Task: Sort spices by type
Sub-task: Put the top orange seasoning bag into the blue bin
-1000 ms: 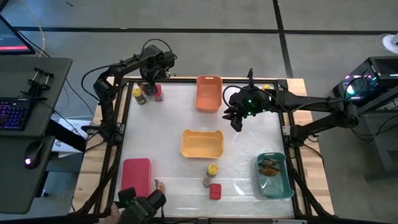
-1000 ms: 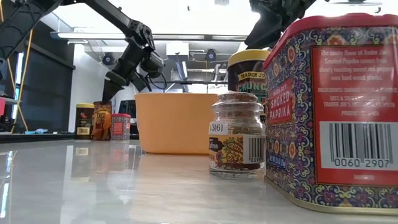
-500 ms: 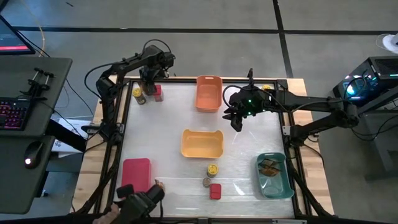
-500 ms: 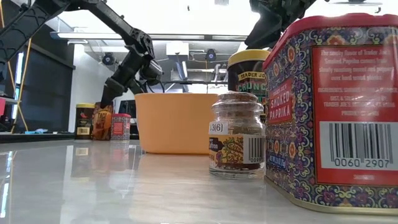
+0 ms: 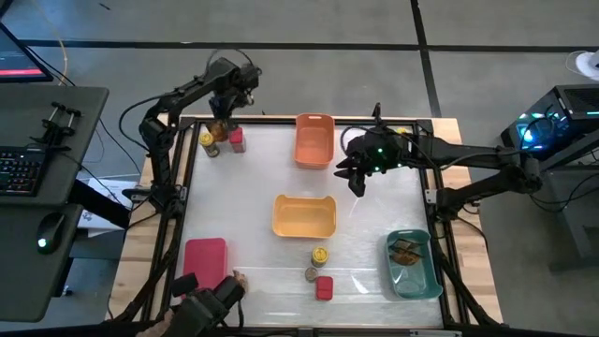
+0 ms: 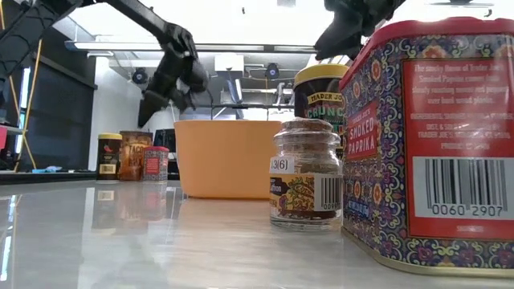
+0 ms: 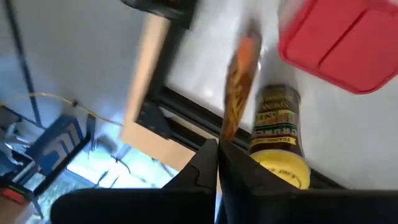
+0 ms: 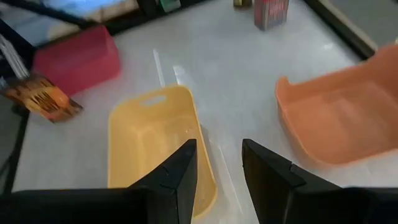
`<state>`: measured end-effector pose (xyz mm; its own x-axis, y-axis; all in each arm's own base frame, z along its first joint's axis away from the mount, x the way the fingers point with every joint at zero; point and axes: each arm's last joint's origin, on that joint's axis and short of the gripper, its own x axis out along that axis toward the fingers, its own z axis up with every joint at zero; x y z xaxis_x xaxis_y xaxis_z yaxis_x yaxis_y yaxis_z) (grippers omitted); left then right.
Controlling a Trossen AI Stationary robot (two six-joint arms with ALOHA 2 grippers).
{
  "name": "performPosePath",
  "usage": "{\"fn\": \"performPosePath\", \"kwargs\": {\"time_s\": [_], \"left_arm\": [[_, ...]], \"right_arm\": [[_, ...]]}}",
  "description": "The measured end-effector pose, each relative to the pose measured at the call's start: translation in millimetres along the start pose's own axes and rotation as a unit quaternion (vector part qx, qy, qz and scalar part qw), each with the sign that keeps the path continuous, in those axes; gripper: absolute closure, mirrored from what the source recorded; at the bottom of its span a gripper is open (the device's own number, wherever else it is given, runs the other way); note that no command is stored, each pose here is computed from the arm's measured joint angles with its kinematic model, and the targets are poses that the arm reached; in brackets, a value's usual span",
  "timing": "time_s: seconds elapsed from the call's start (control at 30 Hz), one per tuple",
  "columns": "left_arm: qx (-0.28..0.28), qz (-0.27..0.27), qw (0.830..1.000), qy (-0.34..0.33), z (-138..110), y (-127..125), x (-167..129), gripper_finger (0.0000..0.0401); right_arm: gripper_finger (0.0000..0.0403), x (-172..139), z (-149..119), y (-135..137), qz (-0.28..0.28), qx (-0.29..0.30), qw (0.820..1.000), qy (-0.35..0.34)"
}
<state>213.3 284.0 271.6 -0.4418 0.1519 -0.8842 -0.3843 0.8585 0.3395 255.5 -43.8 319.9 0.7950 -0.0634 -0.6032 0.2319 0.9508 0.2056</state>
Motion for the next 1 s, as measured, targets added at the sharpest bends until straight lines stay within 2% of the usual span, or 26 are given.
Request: {"fn": "performPosePath", "kwargs": {"time_s": [0.17, 0.23, 0.37, 0.5, 0.63, 0.8, 1.0], "left_arm": [[-0.053, 0.021, 0.993, -0.103, -20, 6, -55, 0.0401], [-0.058, 0.023, 0.988, -0.140, -30, 3, -74, 0.0401], [-0.056, 0.055, 0.980, -0.180, -40, 0, -93, 0.0401], [-0.100, 0.055, 0.977, -0.180, -43, 6, -92, 0.0397], [-0.144, 0.025, 0.977, -0.158, -38, 13, -79, 0.0370], [-0.175, -0.024, 0.974, -0.142, -30, 22, -64, 0.0302], [-0.198, -0.047, 0.973, -0.105, -17, 31, -42, 0.0214]], "right_arm": [[0.0281, -25, 6, 3, 0.011, -0.004, 0.998, -0.054], [0.0281, -36, 7, 4, 0.014, -0.005, 0.997, -0.070], [0.0281, -52, 7, 6, 0.020, 0.007, 0.996, -0.091], [0.0281, -60, 7, 6, 0.023, 0.009, 0.994, -0.103], [0.0281, -60, 7, 6, 0.022, 0.008, 0.994, -0.103], [0.0281, -58, 6, 6, 0.020, 0.002, 0.995, -0.096], [0.0281, -56, 4, 5, 0.018, 0.006, 0.996, -0.085]]}}
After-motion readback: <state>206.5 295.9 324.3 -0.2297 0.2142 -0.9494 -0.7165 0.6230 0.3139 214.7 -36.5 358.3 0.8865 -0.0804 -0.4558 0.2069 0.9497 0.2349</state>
